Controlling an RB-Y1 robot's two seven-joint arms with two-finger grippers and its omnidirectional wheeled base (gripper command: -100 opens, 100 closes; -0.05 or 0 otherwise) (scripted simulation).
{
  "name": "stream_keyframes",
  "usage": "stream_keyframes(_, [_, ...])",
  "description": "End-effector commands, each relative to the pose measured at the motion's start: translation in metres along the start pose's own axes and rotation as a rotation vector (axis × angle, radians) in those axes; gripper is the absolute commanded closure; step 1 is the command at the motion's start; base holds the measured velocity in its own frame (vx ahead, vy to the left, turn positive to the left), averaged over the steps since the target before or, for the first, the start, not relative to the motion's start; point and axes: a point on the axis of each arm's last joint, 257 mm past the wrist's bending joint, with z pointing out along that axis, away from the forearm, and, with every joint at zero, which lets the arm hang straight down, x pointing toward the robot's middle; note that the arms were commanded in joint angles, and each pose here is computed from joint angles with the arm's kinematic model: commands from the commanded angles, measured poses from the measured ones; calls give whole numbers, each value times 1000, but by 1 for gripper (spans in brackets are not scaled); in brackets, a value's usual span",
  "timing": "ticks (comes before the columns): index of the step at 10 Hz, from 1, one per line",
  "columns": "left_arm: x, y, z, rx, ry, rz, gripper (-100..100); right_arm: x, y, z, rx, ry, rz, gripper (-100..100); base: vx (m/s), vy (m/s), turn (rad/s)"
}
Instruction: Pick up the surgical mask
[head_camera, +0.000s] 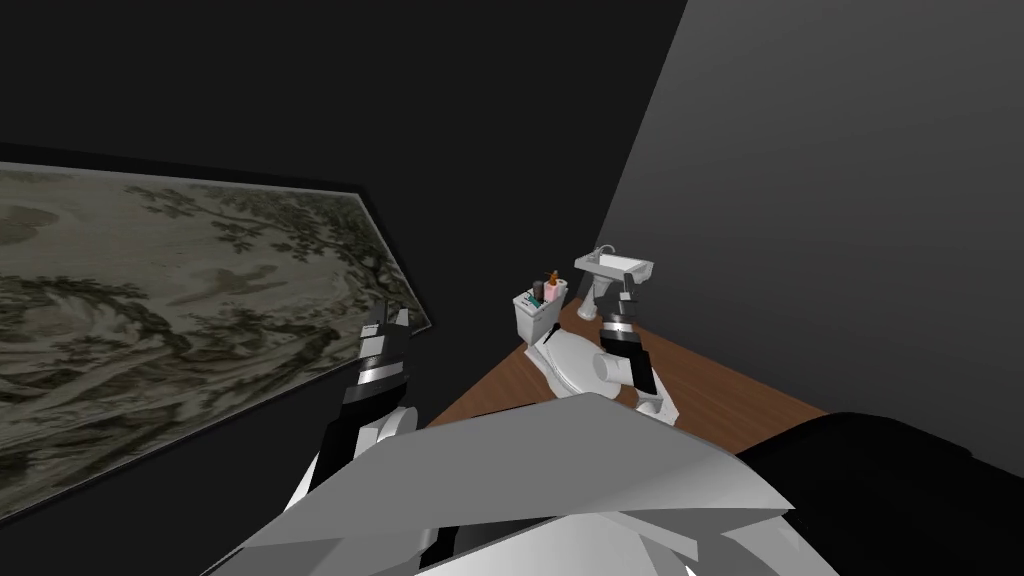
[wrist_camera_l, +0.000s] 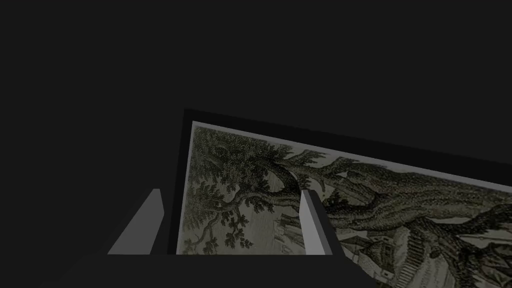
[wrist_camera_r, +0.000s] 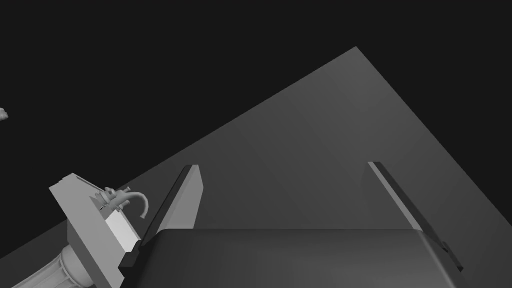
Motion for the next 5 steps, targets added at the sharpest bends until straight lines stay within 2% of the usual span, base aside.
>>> stream_keyframes(1, [0,0,0,0,0,0,0,-25,-4,3,-6,-43,29,-100,-70,185,125])
stream_keyframes(2, [0,0,0,0,0,0,0,-41,-9,5,-8,-71,56,-100,-86,194,148])
stream_keyframes(3, [0,0,0,0,0,0,0,-48,-15,2,6,-83,49,-100,-34,136,37])
stream_keyframes(4, [0,0,0,0,0,0,0,-66,-15,4,-7,-115,75,-100,3,119,109])
stream_keyframes(5, [0,0,0,0,0,0,0,-68,-20,3,3,-121,74,-100,2,94,53])
